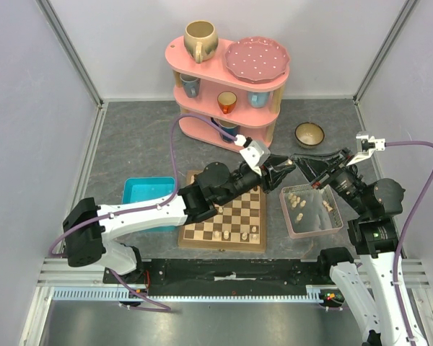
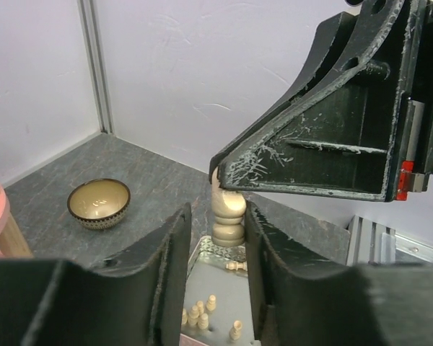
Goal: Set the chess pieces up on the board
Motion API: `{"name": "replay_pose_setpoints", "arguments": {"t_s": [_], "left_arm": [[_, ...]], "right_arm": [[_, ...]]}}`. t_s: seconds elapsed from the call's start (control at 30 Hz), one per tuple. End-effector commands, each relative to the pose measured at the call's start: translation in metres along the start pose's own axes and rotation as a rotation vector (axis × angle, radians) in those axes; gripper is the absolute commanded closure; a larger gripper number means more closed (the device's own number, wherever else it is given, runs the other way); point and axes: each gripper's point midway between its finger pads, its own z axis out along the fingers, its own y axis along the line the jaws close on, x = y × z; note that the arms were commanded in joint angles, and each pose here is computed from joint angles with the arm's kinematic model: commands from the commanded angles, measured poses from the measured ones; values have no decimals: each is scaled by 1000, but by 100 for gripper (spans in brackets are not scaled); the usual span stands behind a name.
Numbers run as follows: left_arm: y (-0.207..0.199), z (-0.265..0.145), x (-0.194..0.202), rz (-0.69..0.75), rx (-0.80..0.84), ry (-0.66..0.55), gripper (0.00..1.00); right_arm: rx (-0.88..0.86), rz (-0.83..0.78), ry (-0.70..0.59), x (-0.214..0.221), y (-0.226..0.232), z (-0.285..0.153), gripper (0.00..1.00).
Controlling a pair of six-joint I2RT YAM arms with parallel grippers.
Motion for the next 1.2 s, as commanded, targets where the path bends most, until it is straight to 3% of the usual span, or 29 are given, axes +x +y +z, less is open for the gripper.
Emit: {"name": "replay_pose_setpoints", "arguments": {"t_s": [0.0,0.1,0.17,0.23,0.33,0.43,0.47,0.63,0.8,1.17], "left_arm": [[4,9,-22,25,-18,-57,65],[4,8,-20,24,-18,-53,85],[4,7,-21,24,-18,-53,98],[5,5,-16,40,-20,-30,98],[8,-5,-13,106,-18,4,98],[19,-23,-7,205,-42,49,98],[28,-31,5,238,-78,80,98],[58,-66,-1,473,-171,106,98],[67,-77,1,611,-181,130,98],[13,-72,6,485,119,159,98]], "right_arm": [[-62,-45,-10,-12,23,-4,100],[-66,-52,-15,-14,25,-5,98],[-65,-53,-6,-14,25,-5,83],[-41,-71,17,-15,23,-4,67],[35,-109,63,-25,17,-2,52],[126,-87,148,-30,8,3,46],[141,-94,147,-43,15,3,45],[326,85,413,-8,-17,0,44],[290,222,514,16,-14,2,44],[90,231,573,39,9,3,42]]}}
